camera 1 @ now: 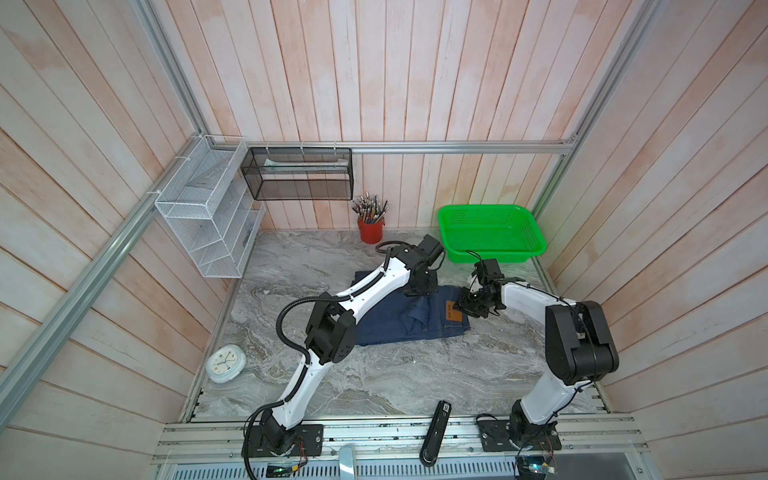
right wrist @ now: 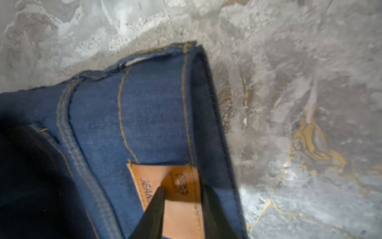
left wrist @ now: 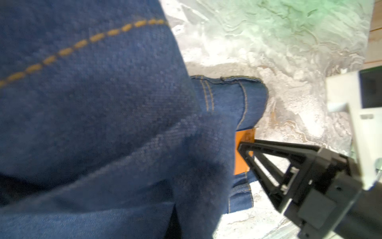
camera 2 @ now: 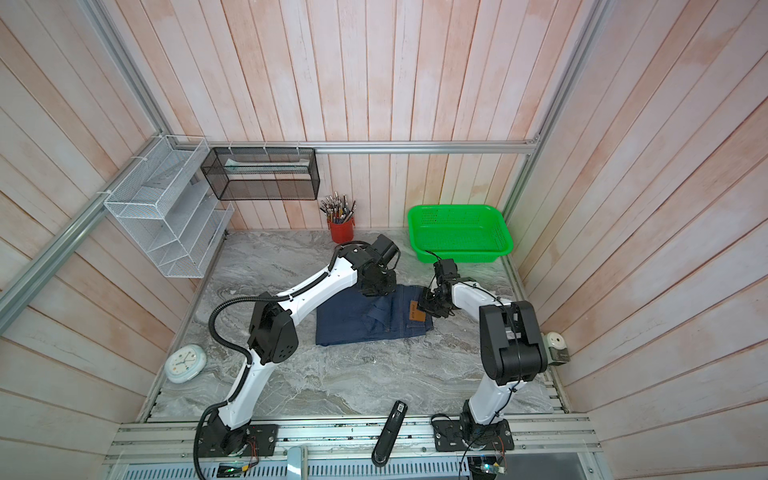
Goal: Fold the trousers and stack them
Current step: 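Lift the leg end with the left gripper and fold it over toward the right gripper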
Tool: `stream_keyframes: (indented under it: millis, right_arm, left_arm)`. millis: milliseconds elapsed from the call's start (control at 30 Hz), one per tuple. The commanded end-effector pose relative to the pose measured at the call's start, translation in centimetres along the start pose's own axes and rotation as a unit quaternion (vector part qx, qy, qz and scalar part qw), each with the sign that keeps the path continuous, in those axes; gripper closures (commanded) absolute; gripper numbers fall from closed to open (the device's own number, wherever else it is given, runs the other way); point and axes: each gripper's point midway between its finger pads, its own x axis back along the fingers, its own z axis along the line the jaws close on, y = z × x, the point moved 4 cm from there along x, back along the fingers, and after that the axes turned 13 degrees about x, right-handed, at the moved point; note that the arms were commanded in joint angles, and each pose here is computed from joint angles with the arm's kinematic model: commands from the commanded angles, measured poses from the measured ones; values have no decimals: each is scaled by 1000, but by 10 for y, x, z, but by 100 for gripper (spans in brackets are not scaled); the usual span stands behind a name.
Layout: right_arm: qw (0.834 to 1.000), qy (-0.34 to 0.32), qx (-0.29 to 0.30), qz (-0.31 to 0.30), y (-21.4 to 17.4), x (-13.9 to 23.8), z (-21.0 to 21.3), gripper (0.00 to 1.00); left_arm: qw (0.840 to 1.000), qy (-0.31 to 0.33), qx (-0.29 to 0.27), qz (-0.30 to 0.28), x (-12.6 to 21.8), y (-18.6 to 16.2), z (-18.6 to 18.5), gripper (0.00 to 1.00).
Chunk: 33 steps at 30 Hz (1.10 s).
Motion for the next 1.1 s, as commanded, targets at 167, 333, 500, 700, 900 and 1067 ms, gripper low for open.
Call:
stream_keyframes:
  millis: [167,333,500,700,900,1067]
  right_arm:
    - [998,-50,-2,-31,11,24,-19,66]
    - [997,-68,-16,-32,13,29,-35,64]
    - [999,-26,-23,-8,7,12,-31,64]
    - [1000,6,-27,2,2,1,-27,65]
    - [999,13,-30,8,-3,-3,-27,66]
    - [999,16,-31,12,-4,-5,-27,67]
  left_arm:
    - [1000,8,5,-7,12,-1,-1,100]
    - [999,20,9,-33,39,8,9,100]
    - [999,10,5,-42,53,9,2,100]
    - [1000,3,7,-21,33,-1,-11,100]
    - [1000,-20,11,-11,19,-7,-29,100]
    - [999,-42,5,7,6,-17,-47,100]
